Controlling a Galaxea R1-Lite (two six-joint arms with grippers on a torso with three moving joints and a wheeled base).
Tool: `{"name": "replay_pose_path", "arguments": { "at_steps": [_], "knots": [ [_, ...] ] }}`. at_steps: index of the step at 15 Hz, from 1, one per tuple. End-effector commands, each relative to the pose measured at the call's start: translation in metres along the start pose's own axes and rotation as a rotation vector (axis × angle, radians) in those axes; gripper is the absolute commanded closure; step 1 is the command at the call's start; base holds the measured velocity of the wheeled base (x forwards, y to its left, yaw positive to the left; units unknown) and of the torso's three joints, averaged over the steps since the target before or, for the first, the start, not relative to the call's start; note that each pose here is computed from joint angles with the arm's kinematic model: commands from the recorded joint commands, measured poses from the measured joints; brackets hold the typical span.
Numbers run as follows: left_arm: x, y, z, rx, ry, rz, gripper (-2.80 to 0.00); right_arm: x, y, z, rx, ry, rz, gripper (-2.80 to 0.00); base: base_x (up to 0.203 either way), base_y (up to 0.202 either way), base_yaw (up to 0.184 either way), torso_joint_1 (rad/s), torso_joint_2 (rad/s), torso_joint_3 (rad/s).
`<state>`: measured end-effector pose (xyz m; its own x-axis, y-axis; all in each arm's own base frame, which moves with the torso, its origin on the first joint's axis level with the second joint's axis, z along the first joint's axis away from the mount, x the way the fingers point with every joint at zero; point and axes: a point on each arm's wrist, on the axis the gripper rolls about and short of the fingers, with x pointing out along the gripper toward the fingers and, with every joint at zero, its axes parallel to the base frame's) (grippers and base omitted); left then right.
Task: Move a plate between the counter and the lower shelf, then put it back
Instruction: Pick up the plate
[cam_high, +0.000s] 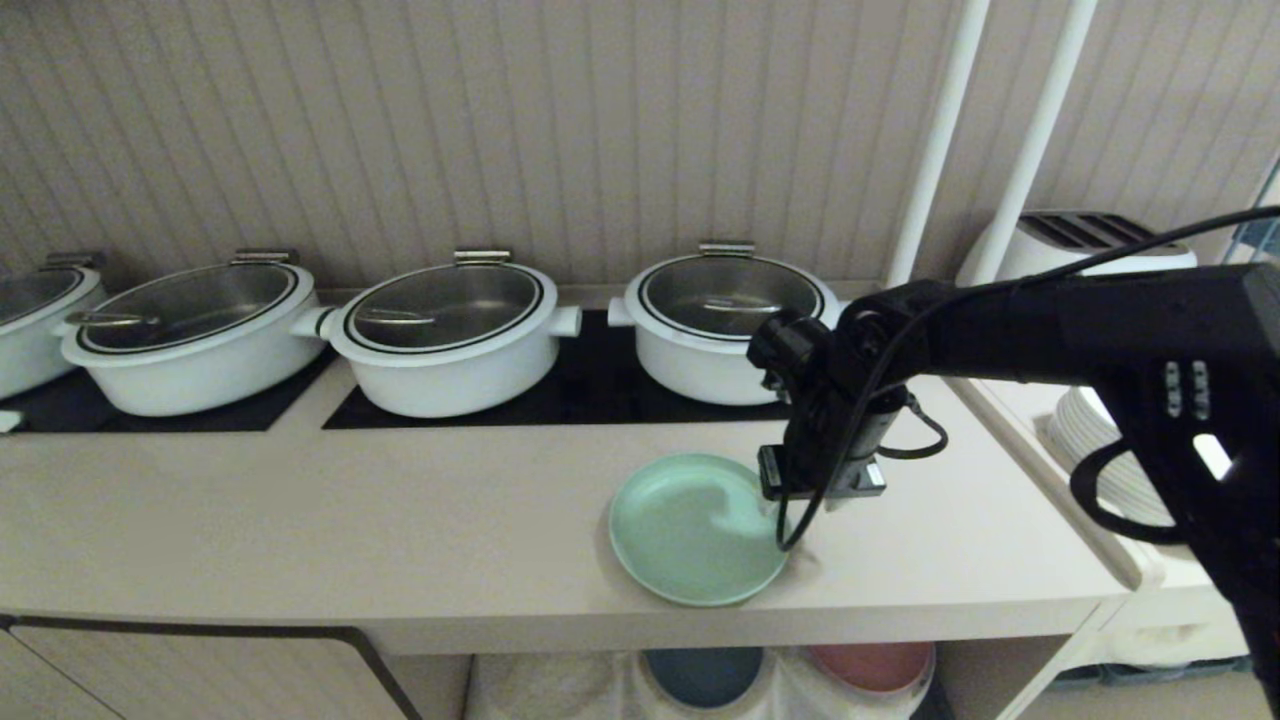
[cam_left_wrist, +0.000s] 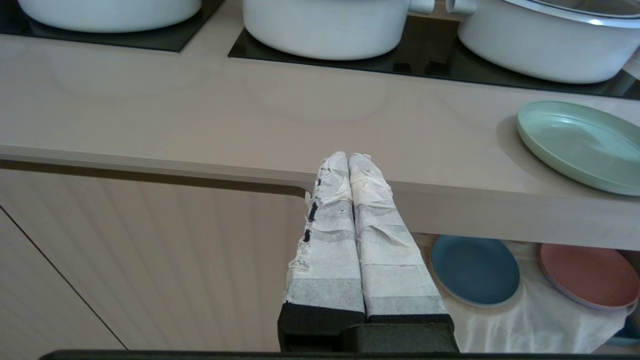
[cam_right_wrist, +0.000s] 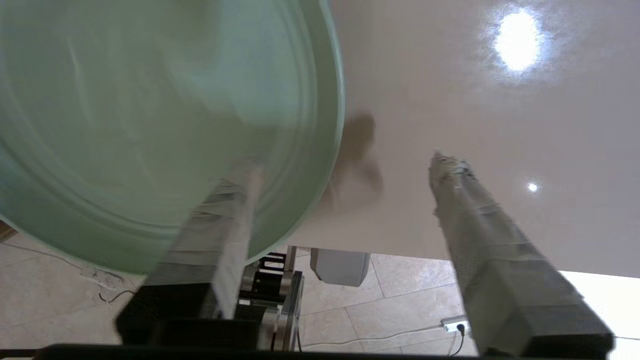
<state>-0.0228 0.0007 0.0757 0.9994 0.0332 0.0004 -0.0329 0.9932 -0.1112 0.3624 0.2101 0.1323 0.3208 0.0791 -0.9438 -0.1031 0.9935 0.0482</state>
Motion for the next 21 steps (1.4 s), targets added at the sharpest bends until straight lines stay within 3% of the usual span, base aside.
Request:
{"name": "replay_pose_path", "arguments": {
  "at_steps": [1, 10, 21],
  "knots": [
    [0.0, 0.0, 0.0, -0.001, 0.0, 0.001, 0.0, -0.001, 0.0, 0.0, 0.001, 0.0, -0.001, -2.8, 0.0, 0.0, 0.0, 0.0, 0.0, 0.0],
    [0.0, 0.0, 0.0, -0.001, 0.0, 0.001, 0.0, 0.008, 0.001, 0.002, -0.026, -0.023, -0.03, -2.8, 0.0, 0.0, 0.0, 0.0, 0.0, 0.0],
    [0.0, 0.0, 0.0, -0.001, -0.001, 0.0, 0.0, 0.028, 0.007, 0.01, -0.019, -0.072, -0.002, -2.8, 0.0, 0.0, 0.0, 0.0, 0.0, 0.0]
  ]
}}
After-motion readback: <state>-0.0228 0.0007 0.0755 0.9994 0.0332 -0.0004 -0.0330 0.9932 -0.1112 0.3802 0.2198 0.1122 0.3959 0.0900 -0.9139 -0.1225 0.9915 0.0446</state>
